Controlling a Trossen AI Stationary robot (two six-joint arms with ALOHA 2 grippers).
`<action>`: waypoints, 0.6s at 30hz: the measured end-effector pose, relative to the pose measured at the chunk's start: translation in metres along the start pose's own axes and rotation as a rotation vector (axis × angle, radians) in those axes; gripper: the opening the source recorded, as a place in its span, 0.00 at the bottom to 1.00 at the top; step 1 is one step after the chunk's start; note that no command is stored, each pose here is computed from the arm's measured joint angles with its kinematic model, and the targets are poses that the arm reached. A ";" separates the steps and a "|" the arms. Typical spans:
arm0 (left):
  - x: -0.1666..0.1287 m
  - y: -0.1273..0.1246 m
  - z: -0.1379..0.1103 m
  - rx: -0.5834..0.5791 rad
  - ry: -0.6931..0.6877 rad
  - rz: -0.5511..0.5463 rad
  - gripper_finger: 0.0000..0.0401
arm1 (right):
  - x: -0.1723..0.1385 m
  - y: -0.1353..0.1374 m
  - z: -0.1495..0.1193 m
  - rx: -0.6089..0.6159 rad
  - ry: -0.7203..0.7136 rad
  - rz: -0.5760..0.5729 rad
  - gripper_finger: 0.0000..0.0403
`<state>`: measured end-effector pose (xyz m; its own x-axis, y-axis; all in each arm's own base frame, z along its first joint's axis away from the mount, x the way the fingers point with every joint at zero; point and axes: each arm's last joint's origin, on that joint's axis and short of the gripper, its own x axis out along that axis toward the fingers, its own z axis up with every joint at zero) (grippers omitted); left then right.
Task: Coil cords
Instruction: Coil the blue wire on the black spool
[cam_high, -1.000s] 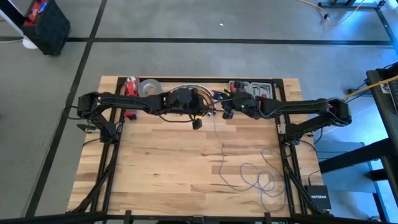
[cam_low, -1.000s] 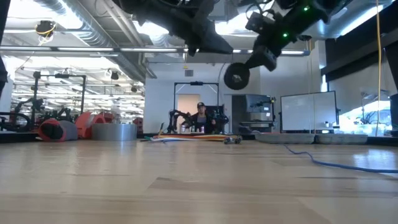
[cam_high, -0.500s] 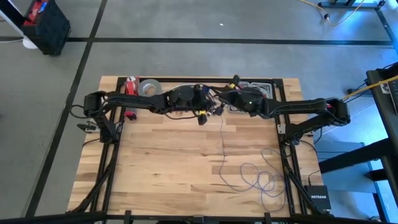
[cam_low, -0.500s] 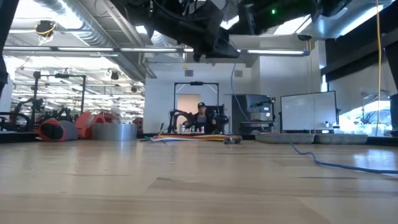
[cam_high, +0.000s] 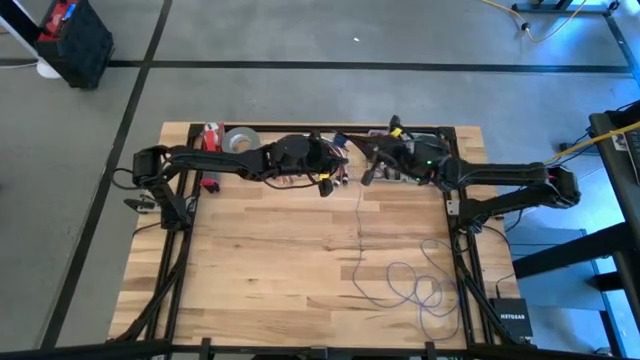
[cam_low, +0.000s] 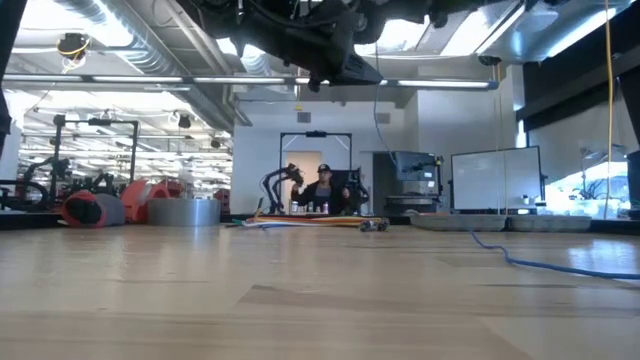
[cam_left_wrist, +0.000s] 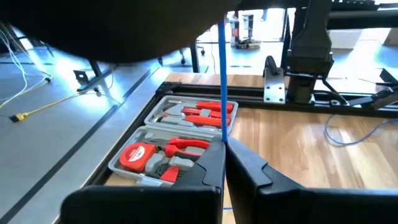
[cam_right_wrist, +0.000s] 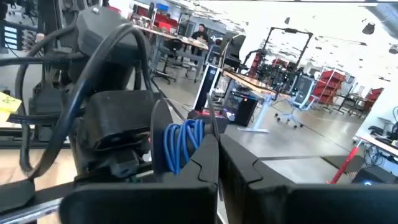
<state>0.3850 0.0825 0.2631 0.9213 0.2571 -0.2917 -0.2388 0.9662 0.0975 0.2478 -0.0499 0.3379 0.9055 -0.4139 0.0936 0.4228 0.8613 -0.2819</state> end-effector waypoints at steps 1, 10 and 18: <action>0.000 0.000 0.000 0.000 0.000 0.000 0.00 | -0.003 -0.001 0.003 0.003 -0.009 0.001 0.01; 0.003 -0.001 -0.015 0.009 0.089 -0.008 0.00 | -0.030 -0.019 0.037 0.056 -0.192 -0.042 0.01; 0.007 0.001 -0.016 0.012 0.077 0.001 0.00 | -0.038 -0.022 0.038 0.052 -0.189 -0.031 0.01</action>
<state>0.3864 0.0852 0.2463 0.8945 0.2597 -0.3639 -0.2359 0.9656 0.1091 0.2055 -0.0419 0.3772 0.8804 -0.3822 0.2806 0.4478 0.8649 -0.2266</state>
